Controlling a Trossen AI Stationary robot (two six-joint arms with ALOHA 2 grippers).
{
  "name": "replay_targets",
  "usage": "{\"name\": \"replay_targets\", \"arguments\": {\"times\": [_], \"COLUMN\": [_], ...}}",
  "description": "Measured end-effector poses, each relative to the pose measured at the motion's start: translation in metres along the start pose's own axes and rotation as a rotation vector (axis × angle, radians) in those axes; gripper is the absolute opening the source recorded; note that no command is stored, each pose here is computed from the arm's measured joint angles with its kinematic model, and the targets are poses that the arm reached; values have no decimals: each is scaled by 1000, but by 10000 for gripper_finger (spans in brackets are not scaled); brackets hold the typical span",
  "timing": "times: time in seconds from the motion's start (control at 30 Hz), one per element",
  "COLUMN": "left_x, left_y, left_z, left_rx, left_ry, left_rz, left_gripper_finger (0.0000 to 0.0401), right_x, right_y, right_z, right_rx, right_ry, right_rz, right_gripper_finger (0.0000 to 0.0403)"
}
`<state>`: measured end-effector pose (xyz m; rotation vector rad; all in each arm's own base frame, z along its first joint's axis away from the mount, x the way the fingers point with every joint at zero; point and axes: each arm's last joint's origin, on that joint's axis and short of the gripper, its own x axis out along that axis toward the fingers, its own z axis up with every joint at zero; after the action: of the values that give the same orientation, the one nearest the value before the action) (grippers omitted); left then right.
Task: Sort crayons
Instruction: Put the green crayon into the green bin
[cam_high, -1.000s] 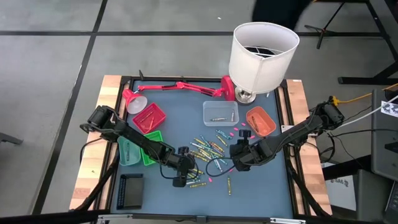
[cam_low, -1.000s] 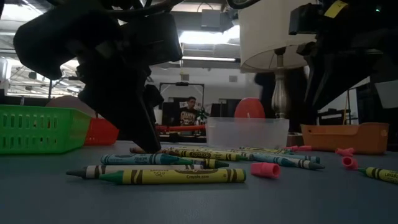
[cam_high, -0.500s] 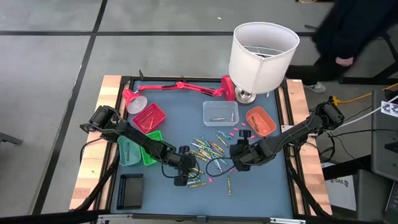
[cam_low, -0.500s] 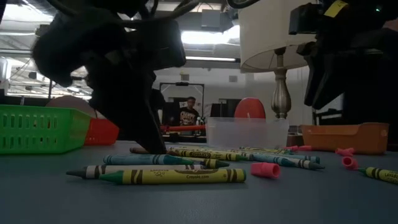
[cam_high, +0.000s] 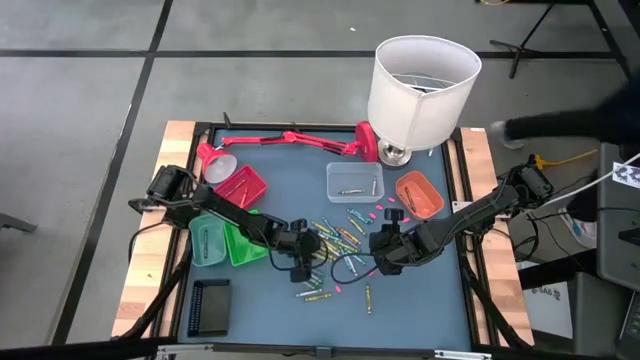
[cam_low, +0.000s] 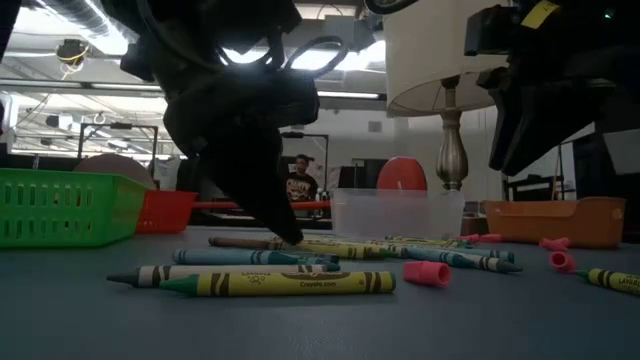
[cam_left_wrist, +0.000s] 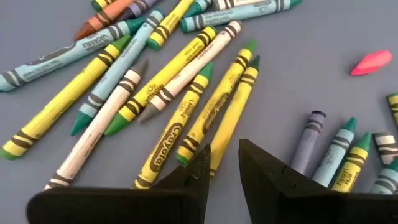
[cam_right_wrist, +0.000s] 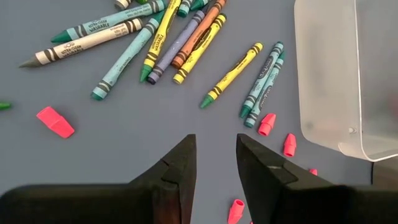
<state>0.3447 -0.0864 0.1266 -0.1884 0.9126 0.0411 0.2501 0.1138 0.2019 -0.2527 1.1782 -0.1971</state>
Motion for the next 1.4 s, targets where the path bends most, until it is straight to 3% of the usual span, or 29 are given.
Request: {"name": "replay_targets", "arguments": {"times": [0.63, 0.97, 1.4], "left_x": [0, 0, -20], "left_y": [4, 4, 2], "left_z": [-8, -8, 2], "left_rx": [70, 112, 106], "left_ry": [99, 95, 50], "left_rz": [2, 10, -6], "left_gripper_finger": [66, 6, 4], "right_x": [0, 0, 0], "right_y": [0, 0, 0], "right_z": [0, 0, 0], "right_rx": [0, 0, 0], "right_ry": [-1, -1, 0], "right_rz": [0, 0, 0], "right_gripper_finger": [111, 111, 111]}}
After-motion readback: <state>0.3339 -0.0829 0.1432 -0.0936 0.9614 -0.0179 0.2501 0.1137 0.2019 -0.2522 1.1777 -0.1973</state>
